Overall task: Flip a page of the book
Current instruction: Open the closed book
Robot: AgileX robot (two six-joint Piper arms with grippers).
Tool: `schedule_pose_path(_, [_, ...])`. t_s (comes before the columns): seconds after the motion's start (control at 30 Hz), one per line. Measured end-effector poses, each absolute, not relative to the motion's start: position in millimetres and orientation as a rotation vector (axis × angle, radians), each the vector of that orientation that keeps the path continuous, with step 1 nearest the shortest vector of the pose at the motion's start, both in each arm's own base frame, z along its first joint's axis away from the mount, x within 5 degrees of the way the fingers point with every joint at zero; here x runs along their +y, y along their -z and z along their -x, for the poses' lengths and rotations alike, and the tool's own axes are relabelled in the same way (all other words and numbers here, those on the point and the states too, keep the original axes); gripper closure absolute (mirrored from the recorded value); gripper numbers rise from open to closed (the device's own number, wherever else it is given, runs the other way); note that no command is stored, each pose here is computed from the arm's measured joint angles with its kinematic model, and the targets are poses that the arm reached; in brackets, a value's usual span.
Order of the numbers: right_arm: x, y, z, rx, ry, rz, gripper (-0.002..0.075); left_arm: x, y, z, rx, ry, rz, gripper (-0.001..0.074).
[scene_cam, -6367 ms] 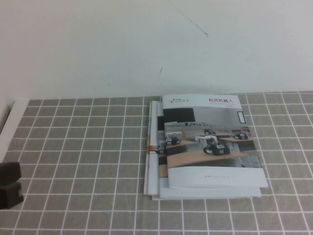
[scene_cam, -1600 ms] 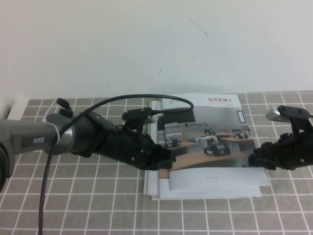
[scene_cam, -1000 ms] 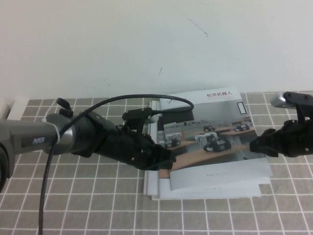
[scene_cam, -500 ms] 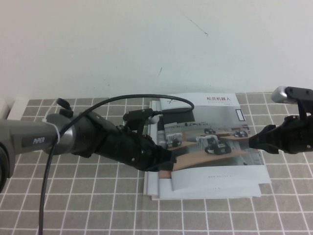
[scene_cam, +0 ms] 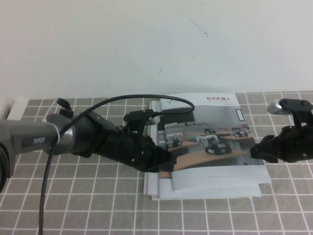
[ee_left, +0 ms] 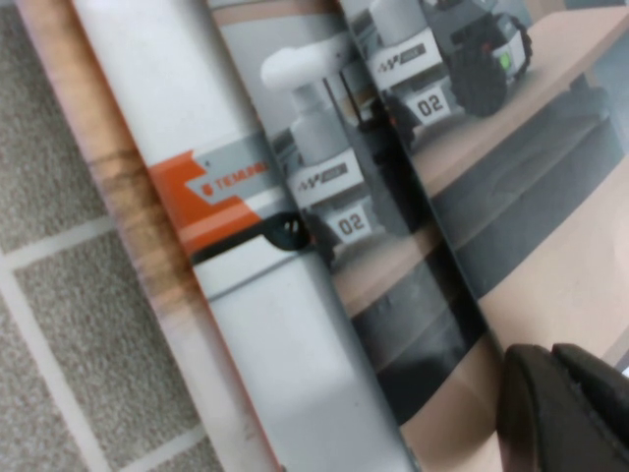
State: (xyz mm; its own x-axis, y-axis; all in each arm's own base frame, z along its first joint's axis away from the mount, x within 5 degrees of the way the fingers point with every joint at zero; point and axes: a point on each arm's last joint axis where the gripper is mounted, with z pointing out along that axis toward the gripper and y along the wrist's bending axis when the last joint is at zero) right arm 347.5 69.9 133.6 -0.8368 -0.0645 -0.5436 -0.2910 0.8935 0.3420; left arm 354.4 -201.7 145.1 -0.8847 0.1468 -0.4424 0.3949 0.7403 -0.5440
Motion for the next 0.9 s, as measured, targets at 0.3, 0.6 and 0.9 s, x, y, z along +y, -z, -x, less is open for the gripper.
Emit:
schedule_pose_path(0.3, [69.8, -130.4, -347.6, 2.525, -0.562, 0.272, 0.0423, -201.6, -145.0, -354.4, 2.569, 0.922, -0.419, 0.0738])
schedule_pose_path(0.6, [69.9, -121.0, -347.9, 2.549, -0.567, 0.269, 0.0423, -201.6, -145.0, -354.4, 2.569, 0.922, -0.419, 0.0738])
schedule_pose_path(0.9, [71.4, -122.1, -348.7, 2.534, -0.595, 0.247, 0.0423, -201.6, -145.0, -354.4, 2.568, 0.922, -0.421, 0.0738])
